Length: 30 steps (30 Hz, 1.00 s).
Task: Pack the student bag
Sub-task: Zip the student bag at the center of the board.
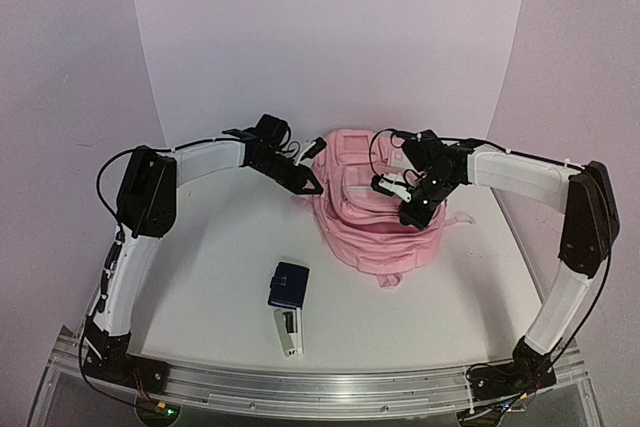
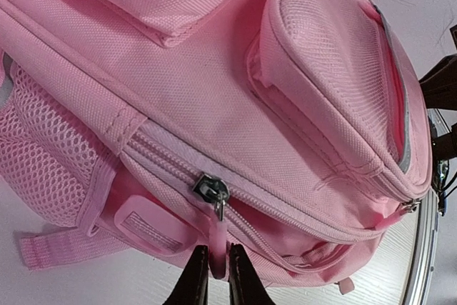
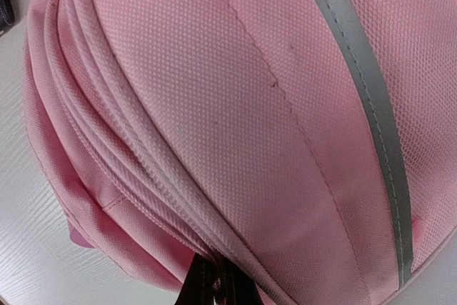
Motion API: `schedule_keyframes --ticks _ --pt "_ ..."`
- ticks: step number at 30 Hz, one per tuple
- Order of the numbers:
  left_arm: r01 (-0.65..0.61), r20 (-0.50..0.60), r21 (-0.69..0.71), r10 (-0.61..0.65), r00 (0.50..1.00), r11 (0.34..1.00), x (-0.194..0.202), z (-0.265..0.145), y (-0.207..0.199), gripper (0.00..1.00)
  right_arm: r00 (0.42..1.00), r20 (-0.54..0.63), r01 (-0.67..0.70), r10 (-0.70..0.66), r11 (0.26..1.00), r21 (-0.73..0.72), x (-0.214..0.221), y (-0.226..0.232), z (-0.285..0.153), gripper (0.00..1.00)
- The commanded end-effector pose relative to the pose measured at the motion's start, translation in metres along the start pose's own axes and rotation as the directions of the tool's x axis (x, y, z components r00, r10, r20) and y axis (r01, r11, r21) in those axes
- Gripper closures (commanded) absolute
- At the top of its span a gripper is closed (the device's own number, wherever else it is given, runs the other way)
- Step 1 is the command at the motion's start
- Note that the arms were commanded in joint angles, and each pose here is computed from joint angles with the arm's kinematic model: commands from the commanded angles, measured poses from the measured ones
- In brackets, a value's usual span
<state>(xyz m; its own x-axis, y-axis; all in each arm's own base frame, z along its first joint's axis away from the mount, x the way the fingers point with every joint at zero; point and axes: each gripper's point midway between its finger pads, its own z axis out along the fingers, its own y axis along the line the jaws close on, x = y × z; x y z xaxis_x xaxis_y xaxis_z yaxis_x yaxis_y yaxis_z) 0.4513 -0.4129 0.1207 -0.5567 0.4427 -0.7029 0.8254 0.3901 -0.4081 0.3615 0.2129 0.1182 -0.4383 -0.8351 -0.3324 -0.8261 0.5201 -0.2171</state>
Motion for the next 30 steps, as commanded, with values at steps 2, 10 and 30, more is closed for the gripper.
schedule_keyframes --ticks 2,10,30 --pt "-0.05 0.045 0.027 0.049 0.998 0.998 -0.019 -0.001 -0.012 0.88 0.998 -0.047 -0.049 0.048 0.999 -0.009 0.009 -0.001 0.0 1.0" --pt "-0.043 0.025 -0.023 0.043 0.999 0.999 -0.016 -0.006 -0.009 1.0 0.997 -0.044 -0.063 0.062 0.998 -0.017 0.008 0.001 0.001 1.0" --pt "-0.21 -0.16 -0.171 0.183 0.97 0.963 0.056 -0.017 -0.061 1.0 0.977 -0.029 -0.214 0.212 0.971 -0.102 -0.008 0.01 0.022 1.0"
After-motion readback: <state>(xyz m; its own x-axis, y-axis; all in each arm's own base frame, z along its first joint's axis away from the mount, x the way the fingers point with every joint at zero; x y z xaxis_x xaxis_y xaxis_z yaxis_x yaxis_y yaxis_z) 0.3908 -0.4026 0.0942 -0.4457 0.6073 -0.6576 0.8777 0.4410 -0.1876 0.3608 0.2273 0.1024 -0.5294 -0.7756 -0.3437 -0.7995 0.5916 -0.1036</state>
